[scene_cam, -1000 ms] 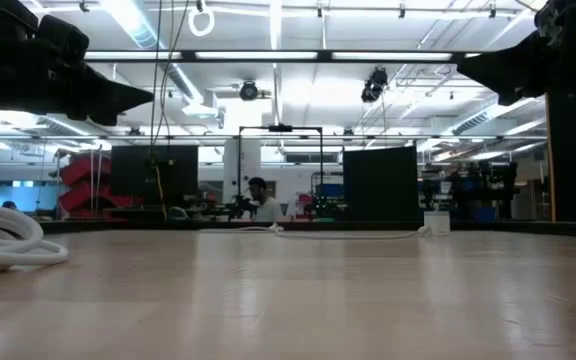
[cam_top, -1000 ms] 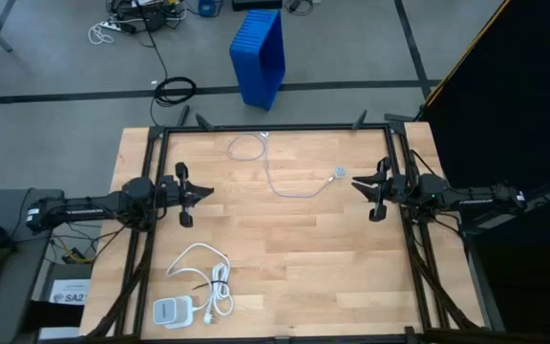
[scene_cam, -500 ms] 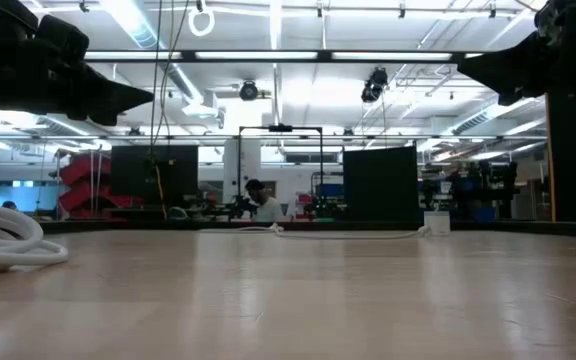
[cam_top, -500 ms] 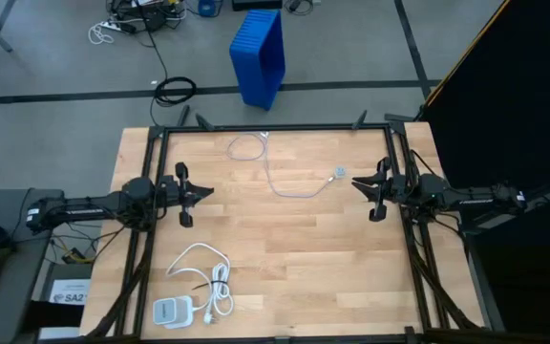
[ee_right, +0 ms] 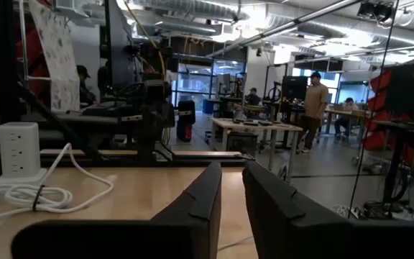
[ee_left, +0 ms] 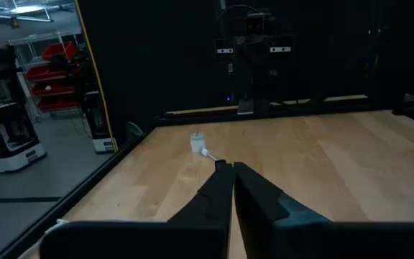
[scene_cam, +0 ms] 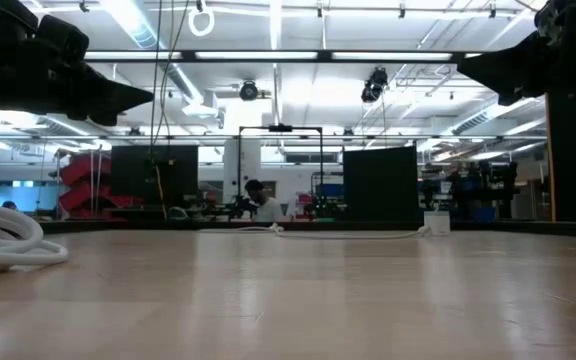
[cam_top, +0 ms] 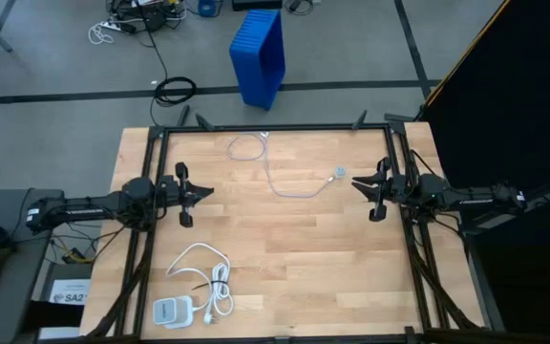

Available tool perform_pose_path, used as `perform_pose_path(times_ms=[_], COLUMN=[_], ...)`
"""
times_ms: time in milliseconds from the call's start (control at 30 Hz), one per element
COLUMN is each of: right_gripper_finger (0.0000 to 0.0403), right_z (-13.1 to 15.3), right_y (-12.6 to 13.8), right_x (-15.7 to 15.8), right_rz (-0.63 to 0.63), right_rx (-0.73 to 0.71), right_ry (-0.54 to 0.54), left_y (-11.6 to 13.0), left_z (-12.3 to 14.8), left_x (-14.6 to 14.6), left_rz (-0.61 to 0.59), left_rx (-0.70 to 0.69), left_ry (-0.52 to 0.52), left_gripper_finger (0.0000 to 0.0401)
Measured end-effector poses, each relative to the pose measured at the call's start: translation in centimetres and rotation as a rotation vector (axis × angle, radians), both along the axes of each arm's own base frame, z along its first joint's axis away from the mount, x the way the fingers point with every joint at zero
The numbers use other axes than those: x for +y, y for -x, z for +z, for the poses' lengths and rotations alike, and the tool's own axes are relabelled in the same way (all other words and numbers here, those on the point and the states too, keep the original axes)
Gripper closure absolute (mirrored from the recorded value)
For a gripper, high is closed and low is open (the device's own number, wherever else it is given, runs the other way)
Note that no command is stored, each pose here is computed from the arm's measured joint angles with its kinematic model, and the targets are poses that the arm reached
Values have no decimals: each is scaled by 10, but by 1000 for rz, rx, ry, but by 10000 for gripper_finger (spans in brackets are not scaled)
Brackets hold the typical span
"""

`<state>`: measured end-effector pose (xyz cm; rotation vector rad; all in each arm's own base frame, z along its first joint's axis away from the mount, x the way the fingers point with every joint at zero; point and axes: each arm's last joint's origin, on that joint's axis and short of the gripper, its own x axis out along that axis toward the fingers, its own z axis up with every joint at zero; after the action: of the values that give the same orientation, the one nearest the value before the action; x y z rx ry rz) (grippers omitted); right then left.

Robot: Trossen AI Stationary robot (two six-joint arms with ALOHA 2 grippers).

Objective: Plug in charger
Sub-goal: Prepare the white charger cable

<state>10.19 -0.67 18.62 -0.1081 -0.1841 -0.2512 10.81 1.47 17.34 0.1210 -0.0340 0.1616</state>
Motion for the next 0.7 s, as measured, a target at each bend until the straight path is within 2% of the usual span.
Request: perform_pose_path(times_ms=[467, 567, 700], right_gripper_finger=[361, 366, 371], right_z=[0, 0, 0], right_y=[0, 0, 0], right_x=[0, 0, 0], right_rz=[0, -1, 0], right_rx=[0, 0, -1], right_ry=[0, 0, 0], left_y=[3, 4, 2], left_z=[20, 23, 37], left_x=[0, 0, 3], left_rz=[0, -2, 98], left_rx=[-212, -250, -273], left_ry=[-30, 20, 30], left_gripper_finger=[400, 400, 397])
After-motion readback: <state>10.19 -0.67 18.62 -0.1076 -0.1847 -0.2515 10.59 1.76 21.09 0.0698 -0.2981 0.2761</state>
